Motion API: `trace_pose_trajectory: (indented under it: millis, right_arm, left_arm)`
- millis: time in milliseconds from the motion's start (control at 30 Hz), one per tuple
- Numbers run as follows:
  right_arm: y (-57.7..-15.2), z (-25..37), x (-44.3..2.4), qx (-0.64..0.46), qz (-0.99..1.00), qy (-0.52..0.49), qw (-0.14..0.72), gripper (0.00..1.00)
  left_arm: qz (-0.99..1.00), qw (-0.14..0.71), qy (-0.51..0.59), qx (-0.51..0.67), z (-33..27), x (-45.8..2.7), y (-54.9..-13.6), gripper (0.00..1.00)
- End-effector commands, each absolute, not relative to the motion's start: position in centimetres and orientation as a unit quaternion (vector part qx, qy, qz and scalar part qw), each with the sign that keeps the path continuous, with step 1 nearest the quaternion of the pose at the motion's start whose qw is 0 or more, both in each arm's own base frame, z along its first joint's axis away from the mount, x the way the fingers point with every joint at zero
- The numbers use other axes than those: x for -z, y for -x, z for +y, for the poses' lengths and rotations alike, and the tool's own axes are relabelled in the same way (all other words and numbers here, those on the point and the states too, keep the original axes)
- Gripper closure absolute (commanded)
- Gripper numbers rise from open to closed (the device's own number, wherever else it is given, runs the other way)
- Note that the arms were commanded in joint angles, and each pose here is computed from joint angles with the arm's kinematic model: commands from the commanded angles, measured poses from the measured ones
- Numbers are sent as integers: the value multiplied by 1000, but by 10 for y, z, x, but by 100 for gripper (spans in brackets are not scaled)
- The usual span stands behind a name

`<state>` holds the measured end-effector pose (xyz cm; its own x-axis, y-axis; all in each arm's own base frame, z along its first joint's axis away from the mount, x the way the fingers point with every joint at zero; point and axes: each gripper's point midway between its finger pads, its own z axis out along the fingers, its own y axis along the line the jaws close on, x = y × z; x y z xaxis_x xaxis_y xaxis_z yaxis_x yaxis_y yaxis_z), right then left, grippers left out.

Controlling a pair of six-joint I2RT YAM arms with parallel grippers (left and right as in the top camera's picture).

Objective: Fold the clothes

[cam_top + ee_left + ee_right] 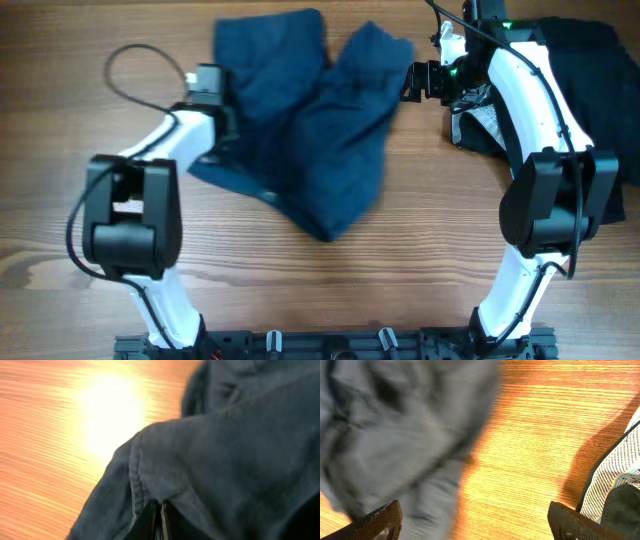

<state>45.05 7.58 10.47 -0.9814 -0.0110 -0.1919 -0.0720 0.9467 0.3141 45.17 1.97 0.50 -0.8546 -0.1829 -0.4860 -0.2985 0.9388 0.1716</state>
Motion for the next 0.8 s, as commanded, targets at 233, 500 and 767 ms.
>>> trace_pose_trajectory:
  millis: [233,500,767]
  right_arm:
    - [-470,84,-129,-174,972,47,153,15]
    - [-514,134,-154,-178,937,129,270,30]
    - [-536,171,-130,-207,931,104,283,16]
  left_arm:
    - [937,254,208,-118,82,-58,-461,1]
    - [967,197,105,124,-77,-109,-425,37]
    - [975,134,-31,172,-193,-90,-380,44]
